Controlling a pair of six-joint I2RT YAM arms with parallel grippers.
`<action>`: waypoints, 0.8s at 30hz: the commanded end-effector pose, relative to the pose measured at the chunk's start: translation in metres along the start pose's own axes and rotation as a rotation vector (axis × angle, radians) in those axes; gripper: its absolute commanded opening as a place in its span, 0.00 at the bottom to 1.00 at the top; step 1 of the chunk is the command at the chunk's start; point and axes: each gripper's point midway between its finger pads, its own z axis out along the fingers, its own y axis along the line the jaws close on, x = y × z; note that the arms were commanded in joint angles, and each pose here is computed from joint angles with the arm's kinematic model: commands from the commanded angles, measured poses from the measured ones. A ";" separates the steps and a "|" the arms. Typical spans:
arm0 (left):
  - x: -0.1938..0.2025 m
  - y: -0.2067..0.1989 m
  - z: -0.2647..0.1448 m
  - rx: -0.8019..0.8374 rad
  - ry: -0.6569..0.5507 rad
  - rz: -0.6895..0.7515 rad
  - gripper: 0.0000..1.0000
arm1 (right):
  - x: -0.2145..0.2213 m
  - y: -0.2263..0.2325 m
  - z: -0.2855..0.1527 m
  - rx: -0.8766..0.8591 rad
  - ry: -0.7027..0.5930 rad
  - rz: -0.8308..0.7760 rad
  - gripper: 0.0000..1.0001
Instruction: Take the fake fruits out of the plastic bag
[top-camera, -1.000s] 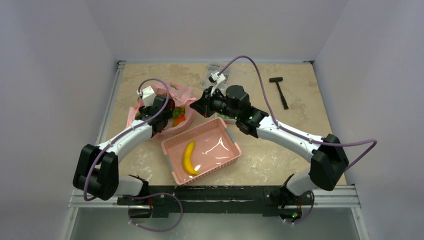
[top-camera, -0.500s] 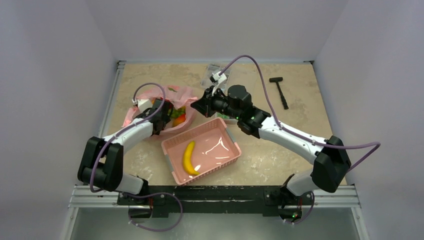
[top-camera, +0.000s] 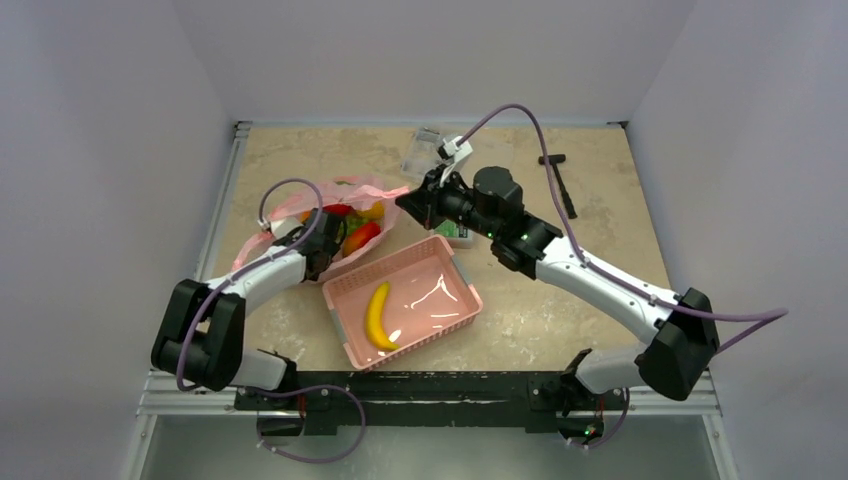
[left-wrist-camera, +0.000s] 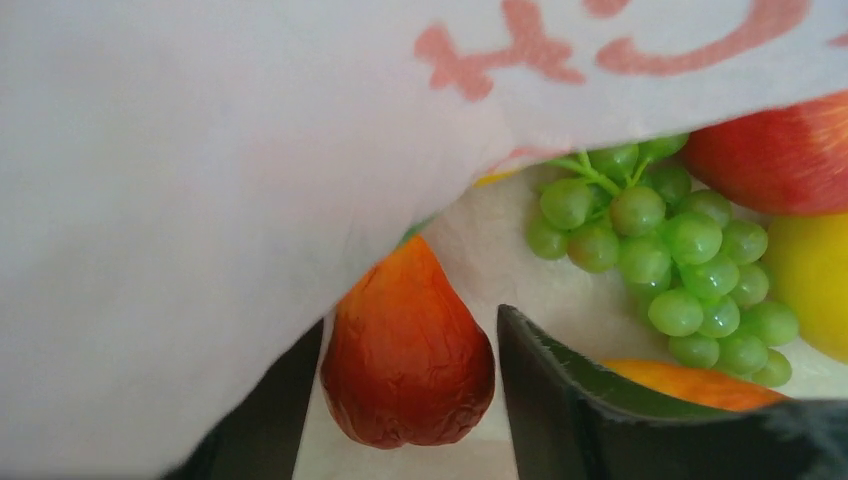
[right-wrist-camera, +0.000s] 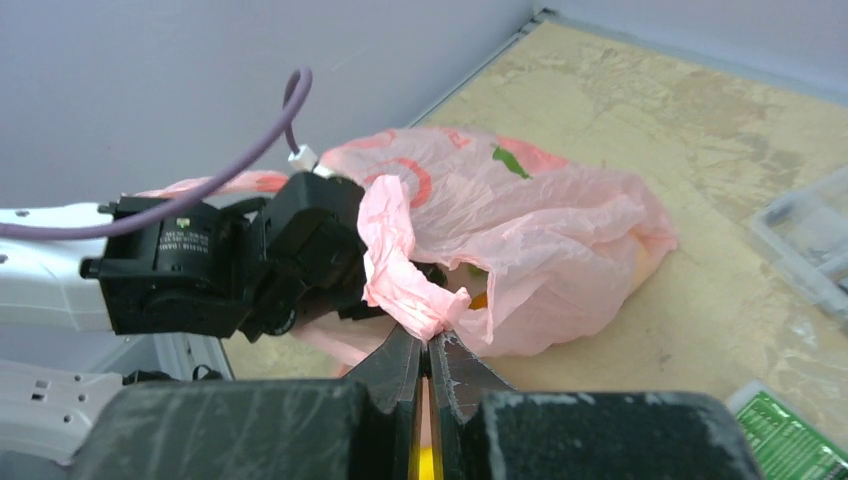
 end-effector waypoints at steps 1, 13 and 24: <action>0.005 -0.007 -0.002 -0.038 0.008 -0.023 0.68 | -0.049 -0.006 -0.014 0.043 -0.125 -0.043 0.00; 0.005 -0.009 -0.002 -0.003 -0.018 -0.010 0.61 | -0.042 -0.002 -0.006 -0.010 -0.084 -0.011 0.00; -0.011 -0.024 -0.015 0.143 -0.051 0.074 0.24 | -0.042 -0.004 -0.014 0.005 -0.084 -0.023 0.00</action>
